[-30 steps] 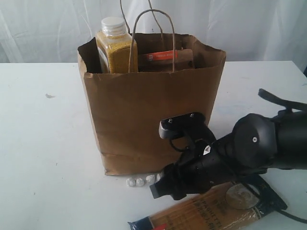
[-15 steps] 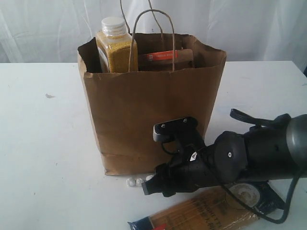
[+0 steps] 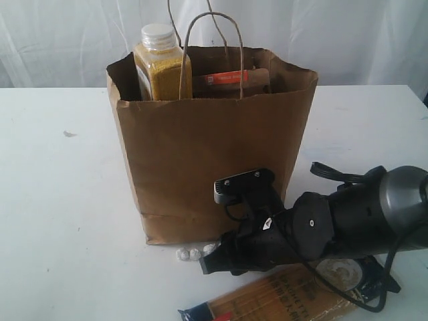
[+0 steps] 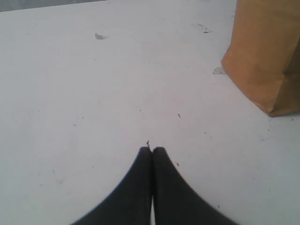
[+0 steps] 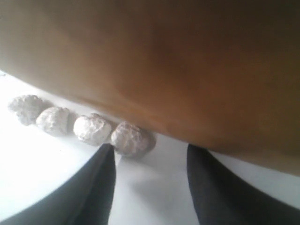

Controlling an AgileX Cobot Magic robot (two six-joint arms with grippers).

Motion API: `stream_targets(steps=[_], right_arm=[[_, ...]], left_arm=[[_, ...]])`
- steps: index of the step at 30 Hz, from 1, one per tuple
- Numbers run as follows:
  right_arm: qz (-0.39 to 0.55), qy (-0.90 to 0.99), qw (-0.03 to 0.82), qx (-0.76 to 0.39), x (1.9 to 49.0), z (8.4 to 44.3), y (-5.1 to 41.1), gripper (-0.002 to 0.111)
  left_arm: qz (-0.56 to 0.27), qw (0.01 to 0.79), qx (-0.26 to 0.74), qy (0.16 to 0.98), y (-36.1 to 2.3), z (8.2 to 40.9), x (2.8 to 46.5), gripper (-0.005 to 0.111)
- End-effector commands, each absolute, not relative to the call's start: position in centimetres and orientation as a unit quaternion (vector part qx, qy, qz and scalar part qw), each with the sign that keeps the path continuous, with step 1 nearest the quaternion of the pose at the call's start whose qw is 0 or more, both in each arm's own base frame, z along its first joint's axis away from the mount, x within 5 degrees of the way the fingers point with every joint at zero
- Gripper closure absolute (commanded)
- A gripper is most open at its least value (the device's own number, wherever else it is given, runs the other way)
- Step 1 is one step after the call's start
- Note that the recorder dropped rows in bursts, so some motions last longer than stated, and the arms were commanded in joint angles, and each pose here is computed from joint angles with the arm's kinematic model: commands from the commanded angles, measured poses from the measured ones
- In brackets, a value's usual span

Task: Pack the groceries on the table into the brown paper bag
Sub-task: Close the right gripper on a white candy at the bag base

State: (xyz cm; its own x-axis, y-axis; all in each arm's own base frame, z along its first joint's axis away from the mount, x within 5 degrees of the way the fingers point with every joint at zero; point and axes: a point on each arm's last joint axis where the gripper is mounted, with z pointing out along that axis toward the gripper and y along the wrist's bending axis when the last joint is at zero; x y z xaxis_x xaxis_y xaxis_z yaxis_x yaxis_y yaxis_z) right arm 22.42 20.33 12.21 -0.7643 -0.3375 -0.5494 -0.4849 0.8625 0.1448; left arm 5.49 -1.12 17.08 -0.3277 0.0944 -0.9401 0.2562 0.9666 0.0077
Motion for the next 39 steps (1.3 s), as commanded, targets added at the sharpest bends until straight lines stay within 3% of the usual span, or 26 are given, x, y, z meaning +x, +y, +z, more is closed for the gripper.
stream_targets(steps=[1,13,20,39], right_arm=[[0.14,0.93,0.259,-0.219,22.3,12.0,20.3,0.063],[0.145,0.929,0.258,-0.224,22.6,12.2,21.0,0.063],[0.141,0.938,0.215,-0.231,22.9,10.5,21.7,0.066],[0.148,0.946,0.148,-0.245,21.6,10.3,21.6,0.106]], left_arm=[[-0.069,0.567,0.109,0.814,-1.1,16.8,5.5,0.107],[-0.069,0.567,0.109,0.814,-1.1,16.8,5.5,0.107],[-0.069,0.567,0.109,0.814,-1.1,16.8,5.5,0.107],[-0.069,0.567,0.109,0.814,-1.1,16.8,5.5,0.107]])
